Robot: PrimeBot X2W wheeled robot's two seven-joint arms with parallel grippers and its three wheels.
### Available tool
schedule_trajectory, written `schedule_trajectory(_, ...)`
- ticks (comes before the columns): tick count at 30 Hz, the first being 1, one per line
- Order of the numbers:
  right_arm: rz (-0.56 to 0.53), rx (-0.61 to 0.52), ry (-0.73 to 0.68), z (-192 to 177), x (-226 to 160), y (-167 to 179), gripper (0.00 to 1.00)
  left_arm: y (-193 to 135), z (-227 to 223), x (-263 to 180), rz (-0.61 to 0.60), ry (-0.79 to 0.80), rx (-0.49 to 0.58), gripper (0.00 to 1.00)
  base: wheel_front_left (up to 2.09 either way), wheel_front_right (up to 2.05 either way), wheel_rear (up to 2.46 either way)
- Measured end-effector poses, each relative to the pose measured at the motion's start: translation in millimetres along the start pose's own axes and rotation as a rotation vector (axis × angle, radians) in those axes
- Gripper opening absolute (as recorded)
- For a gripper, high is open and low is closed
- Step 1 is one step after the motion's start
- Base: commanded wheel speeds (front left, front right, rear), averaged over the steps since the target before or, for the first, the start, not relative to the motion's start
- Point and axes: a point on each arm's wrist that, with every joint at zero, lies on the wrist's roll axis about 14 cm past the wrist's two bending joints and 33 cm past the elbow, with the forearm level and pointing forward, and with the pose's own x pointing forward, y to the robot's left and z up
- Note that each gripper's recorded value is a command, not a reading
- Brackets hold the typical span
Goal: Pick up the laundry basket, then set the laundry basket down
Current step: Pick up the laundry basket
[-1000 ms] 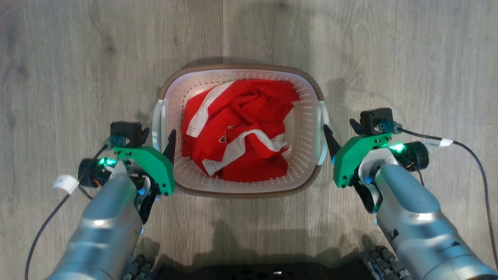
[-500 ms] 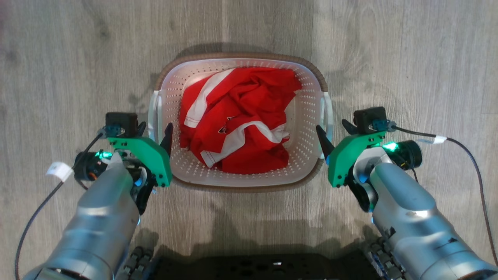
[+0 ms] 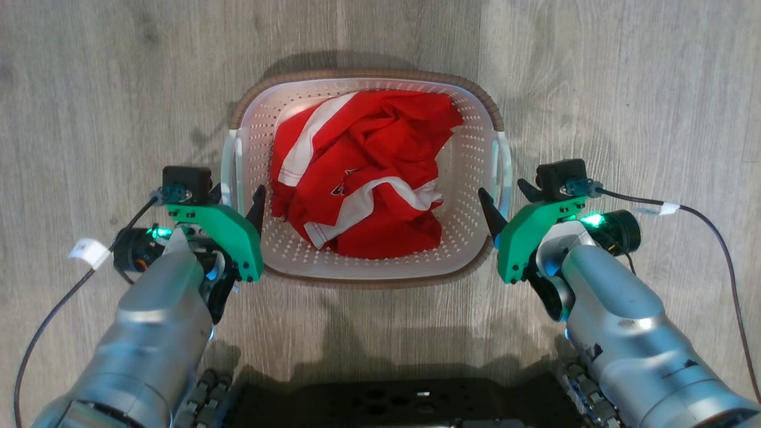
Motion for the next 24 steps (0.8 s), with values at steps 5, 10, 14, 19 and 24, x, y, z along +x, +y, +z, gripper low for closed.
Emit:
schedule_trajectory(5,0.0,0.007,0.016,-5.3,2.9,-0.8,1.0,0.2,1.6,4.1,-0.003,0.002,-0.001,1.0,0.0,0.0,0.0)
schedule_trajectory(10,0.004,0.007,0.015,-4.3,6.5,-0.4,1.0,3.7,4.5,5.9,0.005,-0.001,-0.007,1.0,0.0,0.0,0.0)
schedule_trajectory(14,0.006,-0.001,0.005,0.7,8.9,-0.1,1.0,5.2,3.8,5.2,0.01,0.0,-0.015,1.0,0.0,0.0,0.0)
schedule_trajectory(19,0.006,0.0,0.01,-0.9,9.2,-0.5,1.0,5.2,2.8,5.2,0.009,0.003,-0.012,1.0,0.0,0.0,0.0)
schedule_trajectory(24,0.004,0.001,0.017,-3.8,10.0,-1.5,0.85,3.8,1.7,6.6,0.003,0.005,-0.011,1.0,0.0,0.0,0.0)
